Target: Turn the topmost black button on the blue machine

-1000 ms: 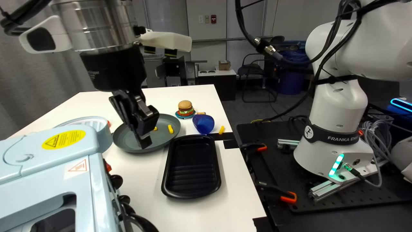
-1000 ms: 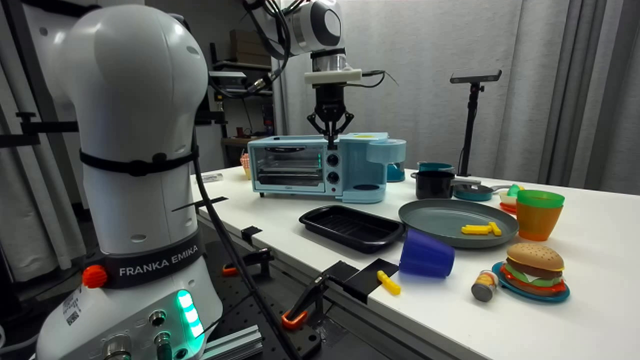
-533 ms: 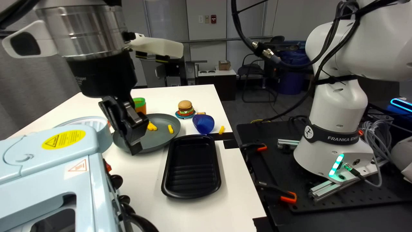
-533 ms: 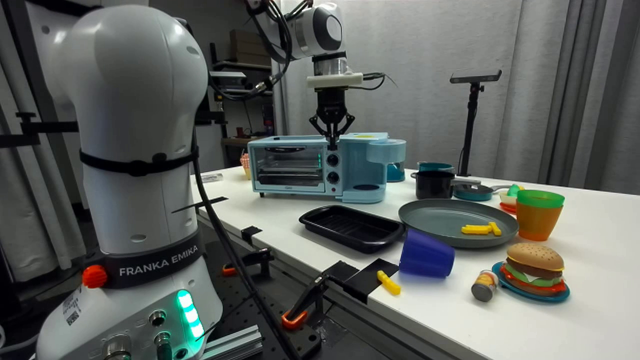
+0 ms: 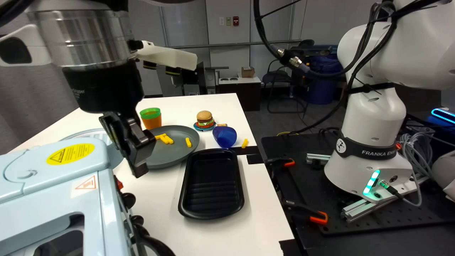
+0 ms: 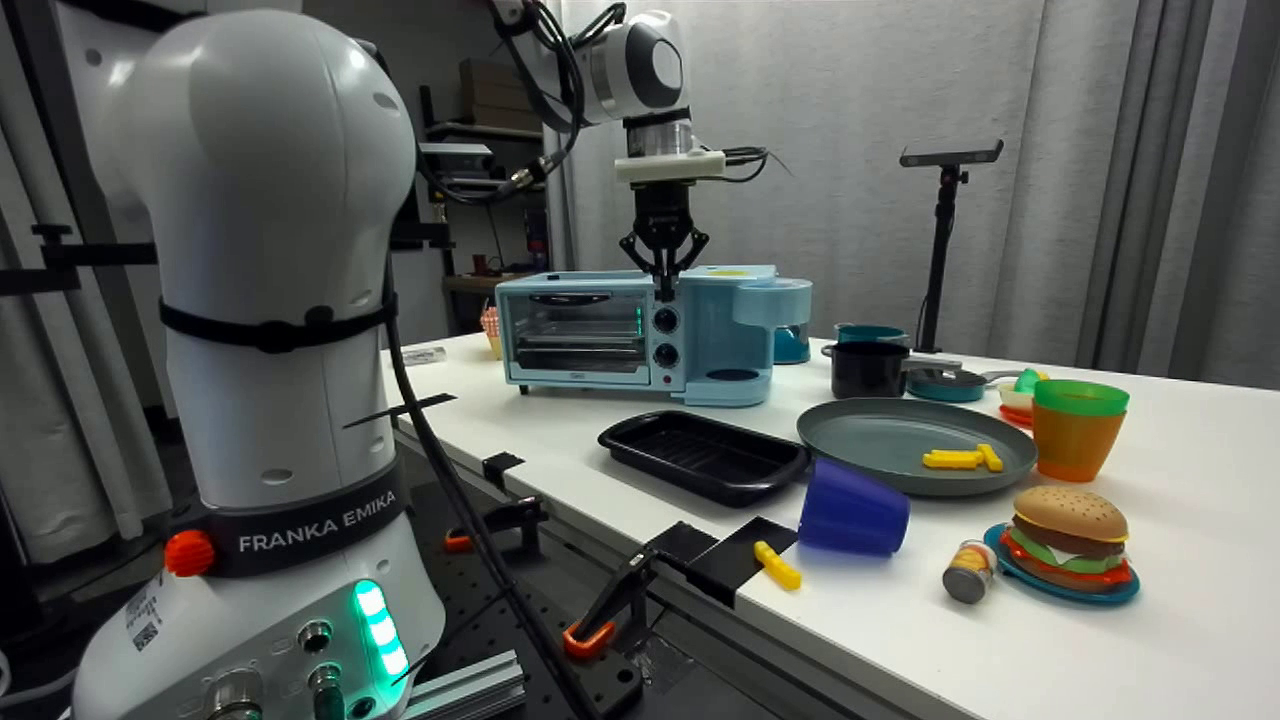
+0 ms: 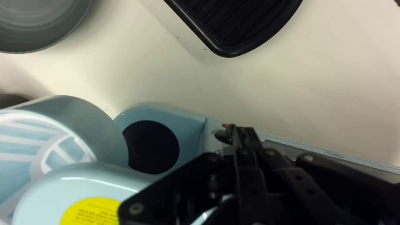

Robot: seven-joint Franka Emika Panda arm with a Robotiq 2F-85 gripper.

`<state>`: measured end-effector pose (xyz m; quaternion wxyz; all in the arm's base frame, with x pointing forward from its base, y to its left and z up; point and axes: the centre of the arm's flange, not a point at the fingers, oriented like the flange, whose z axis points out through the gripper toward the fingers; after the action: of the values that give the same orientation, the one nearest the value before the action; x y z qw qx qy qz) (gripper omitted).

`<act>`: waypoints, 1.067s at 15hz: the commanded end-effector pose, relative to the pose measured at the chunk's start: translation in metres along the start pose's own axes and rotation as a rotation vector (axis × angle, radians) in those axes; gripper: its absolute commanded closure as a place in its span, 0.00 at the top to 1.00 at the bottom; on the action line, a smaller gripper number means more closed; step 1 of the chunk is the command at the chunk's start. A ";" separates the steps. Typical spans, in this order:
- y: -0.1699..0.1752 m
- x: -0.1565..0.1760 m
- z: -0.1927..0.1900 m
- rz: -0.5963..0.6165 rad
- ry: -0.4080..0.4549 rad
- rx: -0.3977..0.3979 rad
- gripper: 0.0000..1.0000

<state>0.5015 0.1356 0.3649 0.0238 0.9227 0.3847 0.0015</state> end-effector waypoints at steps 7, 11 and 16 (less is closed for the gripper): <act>0.001 0.013 -0.001 -0.028 0.028 -0.007 0.00; -0.001 0.018 0.001 -0.034 0.026 -0.002 0.00; -0.003 0.023 0.002 -0.042 0.026 -0.002 0.00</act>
<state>0.5070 0.1479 0.3615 0.0212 0.9190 0.3938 0.0013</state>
